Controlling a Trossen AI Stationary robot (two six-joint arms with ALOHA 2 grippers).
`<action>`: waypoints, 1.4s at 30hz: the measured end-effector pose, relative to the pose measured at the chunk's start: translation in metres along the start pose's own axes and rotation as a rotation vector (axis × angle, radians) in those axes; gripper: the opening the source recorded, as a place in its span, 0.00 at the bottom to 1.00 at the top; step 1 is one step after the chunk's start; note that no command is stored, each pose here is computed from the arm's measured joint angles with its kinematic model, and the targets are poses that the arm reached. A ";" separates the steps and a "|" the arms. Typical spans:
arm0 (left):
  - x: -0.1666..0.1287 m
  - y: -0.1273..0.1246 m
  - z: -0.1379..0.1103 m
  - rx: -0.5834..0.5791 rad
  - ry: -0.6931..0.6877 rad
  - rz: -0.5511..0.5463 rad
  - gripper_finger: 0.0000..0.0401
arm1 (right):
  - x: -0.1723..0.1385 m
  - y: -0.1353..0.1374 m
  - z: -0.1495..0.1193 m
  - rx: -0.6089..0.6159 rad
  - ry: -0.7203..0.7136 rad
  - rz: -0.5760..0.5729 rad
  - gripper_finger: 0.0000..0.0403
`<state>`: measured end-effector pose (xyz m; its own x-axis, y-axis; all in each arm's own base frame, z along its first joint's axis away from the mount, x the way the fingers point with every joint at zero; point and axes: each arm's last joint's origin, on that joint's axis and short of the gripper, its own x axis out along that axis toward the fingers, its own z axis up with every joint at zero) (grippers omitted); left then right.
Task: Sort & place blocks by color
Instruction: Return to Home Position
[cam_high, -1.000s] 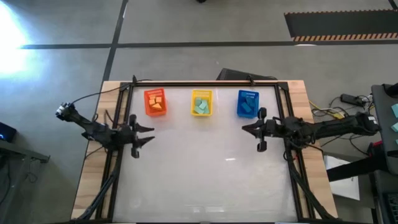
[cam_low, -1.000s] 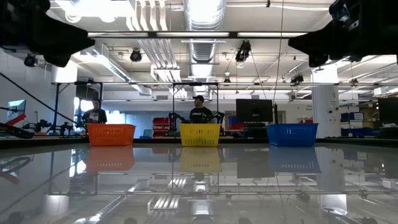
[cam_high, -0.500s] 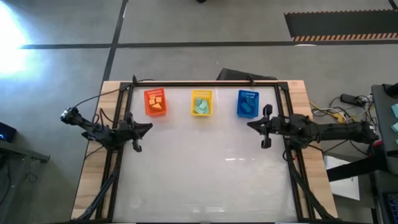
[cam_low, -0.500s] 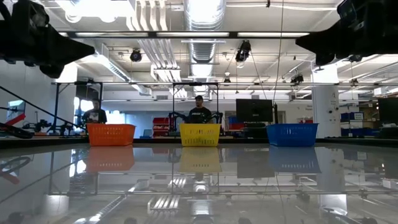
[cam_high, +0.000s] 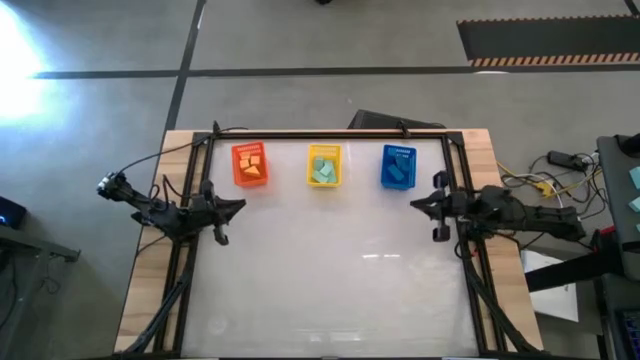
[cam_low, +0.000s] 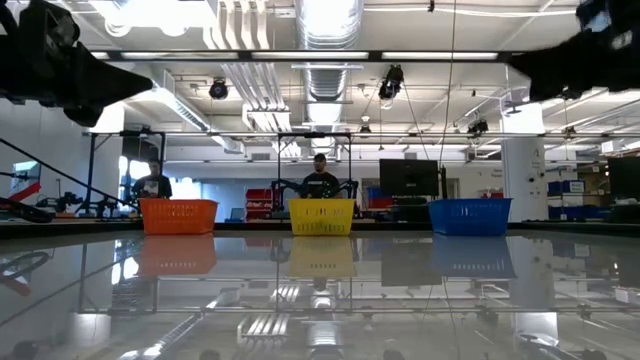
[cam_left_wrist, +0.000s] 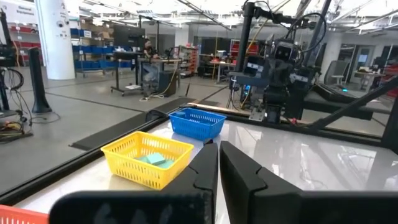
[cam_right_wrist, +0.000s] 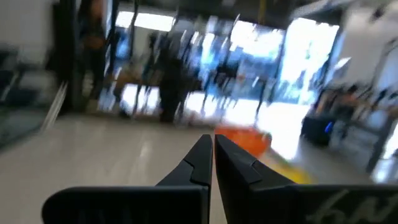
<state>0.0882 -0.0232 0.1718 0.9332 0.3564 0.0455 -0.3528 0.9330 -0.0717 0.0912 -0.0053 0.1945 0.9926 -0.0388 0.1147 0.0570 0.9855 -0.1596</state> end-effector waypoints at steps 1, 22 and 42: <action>0.000 0.000 0.000 0.003 0.003 0.000 0.00 | 0.000 0.001 -0.003 0.000 0.014 0.021 0.02; 0.001 -0.003 -0.003 0.023 0.019 -0.047 0.00 | 0.005 0.005 -0.021 0.004 0.035 0.066 0.02; 0.001 -0.003 -0.003 0.027 0.025 -0.047 0.00 | 0.005 0.005 -0.022 -0.022 0.038 0.065 0.02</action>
<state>0.0907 -0.0256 0.1686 0.9501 0.3109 0.0234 -0.3098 0.9498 -0.0430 0.0985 -0.0040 0.1731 0.9977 0.0188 0.0656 -0.0062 0.9823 -0.1873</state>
